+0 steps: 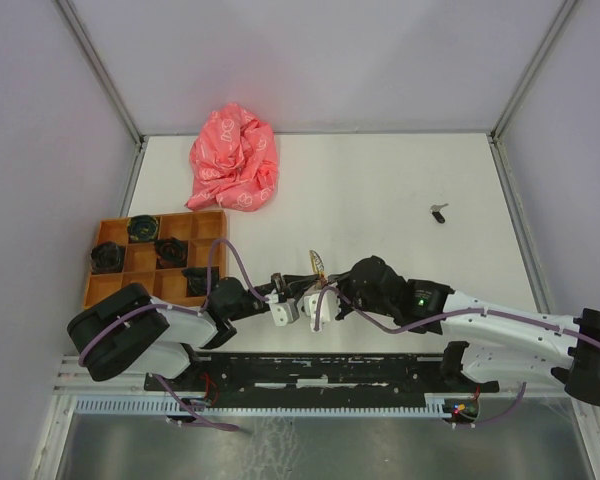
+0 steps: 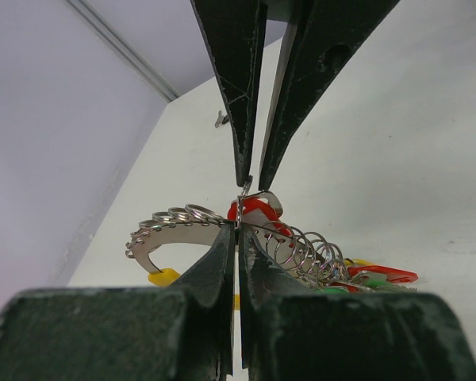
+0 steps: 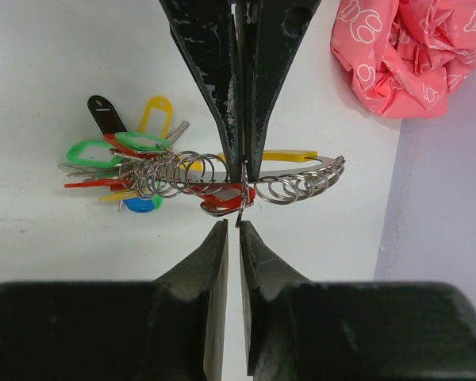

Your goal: Put the keys on the keyring

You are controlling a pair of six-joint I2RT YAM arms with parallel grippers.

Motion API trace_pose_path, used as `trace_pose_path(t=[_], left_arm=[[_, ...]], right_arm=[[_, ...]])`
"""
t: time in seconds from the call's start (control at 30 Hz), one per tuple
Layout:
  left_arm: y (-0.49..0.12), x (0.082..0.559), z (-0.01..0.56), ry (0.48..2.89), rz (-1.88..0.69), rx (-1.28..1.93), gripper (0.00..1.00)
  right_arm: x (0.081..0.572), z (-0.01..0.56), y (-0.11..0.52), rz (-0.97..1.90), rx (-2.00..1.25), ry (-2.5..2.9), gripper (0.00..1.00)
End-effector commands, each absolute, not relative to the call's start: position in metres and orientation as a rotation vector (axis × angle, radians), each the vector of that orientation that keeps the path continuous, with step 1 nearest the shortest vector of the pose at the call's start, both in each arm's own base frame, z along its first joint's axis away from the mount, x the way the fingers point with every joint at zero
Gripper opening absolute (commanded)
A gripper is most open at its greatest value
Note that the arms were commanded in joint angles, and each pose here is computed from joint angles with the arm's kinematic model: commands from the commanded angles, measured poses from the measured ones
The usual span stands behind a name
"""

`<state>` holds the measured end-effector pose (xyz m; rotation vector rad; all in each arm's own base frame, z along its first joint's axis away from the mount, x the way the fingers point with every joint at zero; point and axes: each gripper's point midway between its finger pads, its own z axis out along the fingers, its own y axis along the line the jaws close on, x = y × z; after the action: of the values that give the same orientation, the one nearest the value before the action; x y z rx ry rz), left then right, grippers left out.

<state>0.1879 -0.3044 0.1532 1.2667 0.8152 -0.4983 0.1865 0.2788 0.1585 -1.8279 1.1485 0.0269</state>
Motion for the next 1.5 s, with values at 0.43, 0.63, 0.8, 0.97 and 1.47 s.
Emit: trace_pose_path(t=[0.43, 0.63, 0.8, 0.97, 1.47], left_arm=[[-0.309, 0.186, 0.184, 0.734, -0.506, 1.209, 0.03], [-0.309, 0.184, 0.186, 0.723, -0.51, 1.21, 0.03], [-0.31, 0.182, 0.186, 0.714, -0.521, 1.22, 0.03], [-0.312, 0.18, 0.184, 0.714, -0.527, 1.236, 0.03], [-0.31, 0.189, 0.185, 0.764, -0.501, 1.204, 0.03]], right_arm=[[0.19, 0.189, 0.299, 0.081, -1.758, 1.101, 0.01], [0.192, 0.19, 0.301, 0.075, -1.743, 1.113, 0.01], [0.195, 0.192, 0.302, 0.068, -1.724, 1.114, 0.01], [0.199, 0.196, 0.302, 0.052, -1.708, 1.112, 0.01], [0.186, 0.191, 0.31, 0.135, -1.783, 1.106, 0.01]])
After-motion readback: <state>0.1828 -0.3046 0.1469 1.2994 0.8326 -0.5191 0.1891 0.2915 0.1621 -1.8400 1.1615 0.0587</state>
